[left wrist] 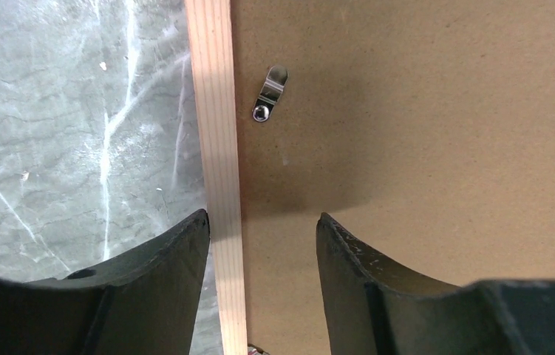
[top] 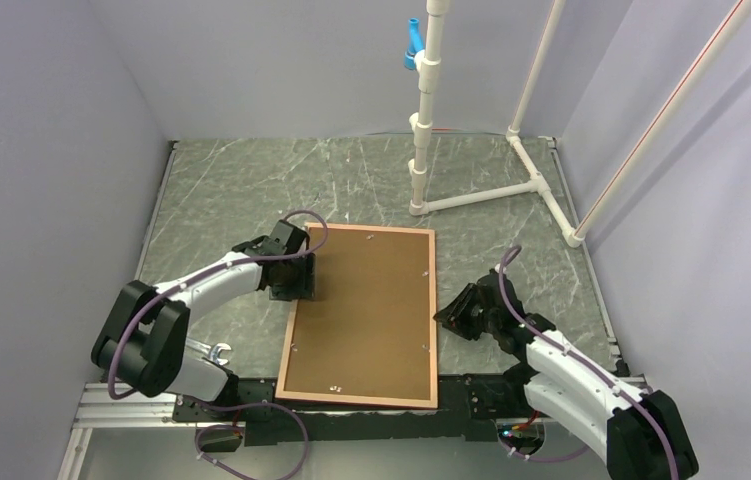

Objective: Put the photo into the frame

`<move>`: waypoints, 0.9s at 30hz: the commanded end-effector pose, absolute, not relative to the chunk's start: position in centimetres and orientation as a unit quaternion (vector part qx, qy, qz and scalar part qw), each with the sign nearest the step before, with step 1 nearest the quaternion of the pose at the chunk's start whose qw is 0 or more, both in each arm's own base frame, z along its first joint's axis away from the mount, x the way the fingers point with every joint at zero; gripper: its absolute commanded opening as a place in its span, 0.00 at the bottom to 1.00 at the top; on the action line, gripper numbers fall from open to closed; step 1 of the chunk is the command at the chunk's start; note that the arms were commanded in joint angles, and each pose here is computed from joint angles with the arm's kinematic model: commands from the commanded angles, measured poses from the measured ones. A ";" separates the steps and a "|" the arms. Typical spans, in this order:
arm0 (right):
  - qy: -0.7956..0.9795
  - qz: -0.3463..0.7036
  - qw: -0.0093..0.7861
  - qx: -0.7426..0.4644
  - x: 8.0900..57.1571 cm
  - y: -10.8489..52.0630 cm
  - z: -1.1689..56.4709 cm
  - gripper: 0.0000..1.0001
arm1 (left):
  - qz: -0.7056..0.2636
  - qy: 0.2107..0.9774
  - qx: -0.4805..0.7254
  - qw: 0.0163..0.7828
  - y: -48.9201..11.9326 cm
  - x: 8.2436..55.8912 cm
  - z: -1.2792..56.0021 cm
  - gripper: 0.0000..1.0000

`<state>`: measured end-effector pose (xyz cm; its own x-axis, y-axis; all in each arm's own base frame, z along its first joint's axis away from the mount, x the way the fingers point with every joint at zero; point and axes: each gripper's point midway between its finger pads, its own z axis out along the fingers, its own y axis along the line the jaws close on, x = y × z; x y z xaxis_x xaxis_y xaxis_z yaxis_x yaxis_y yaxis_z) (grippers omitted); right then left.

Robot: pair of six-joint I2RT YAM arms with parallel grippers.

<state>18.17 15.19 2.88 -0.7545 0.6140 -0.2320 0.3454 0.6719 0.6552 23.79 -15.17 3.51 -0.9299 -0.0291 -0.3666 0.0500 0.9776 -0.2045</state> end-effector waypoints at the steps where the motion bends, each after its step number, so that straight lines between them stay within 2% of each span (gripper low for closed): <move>1: 0.906 0.283 0.213 0.234 17.7 15.1 3.5 0.47 | -0.075 0.984 0.012 0.162 -14.4 22.7 1.9 0.57; 3: 0.914 0.272 0.204 0.220 17.7 15.1 3.4 0.60 | -0.060 0.985 0.006 0.161 -13.8 22.4 1.6 0.57; 7: 0.921 0.283 0.179 0.198 17.0 15.9 3.0 0.70 | -0.046 0.986 0.002 0.157 -13.1 21.9 1.3 0.58; 10: 0.923 0.296 0.161 0.184 16.4 16.7 2.8 0.74 | -0.060 0.986 0.008 0.154 -13.7 21.9 0.9 0.56; 19: 0.921 0.351 0.116 0.122 13.9 21.7 5.0 0.79 | -0.136 0.981 0.026 0.137 -16.6 21.7 0.2 0.38; 27: 0.906 0.405 0.099 0.079 11.0 26.1 9.7 0.79 | -0.173 0.973 0.049 0.148 -17.7 21.4 2.9 0.37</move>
<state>14.34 20.19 3.56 -0.9189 0.2861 -0.2718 0.0981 0.8328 0.5448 23.37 -14.69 2.43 -0.9353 -0.0122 -0.3537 0.0595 0.9797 -0.1912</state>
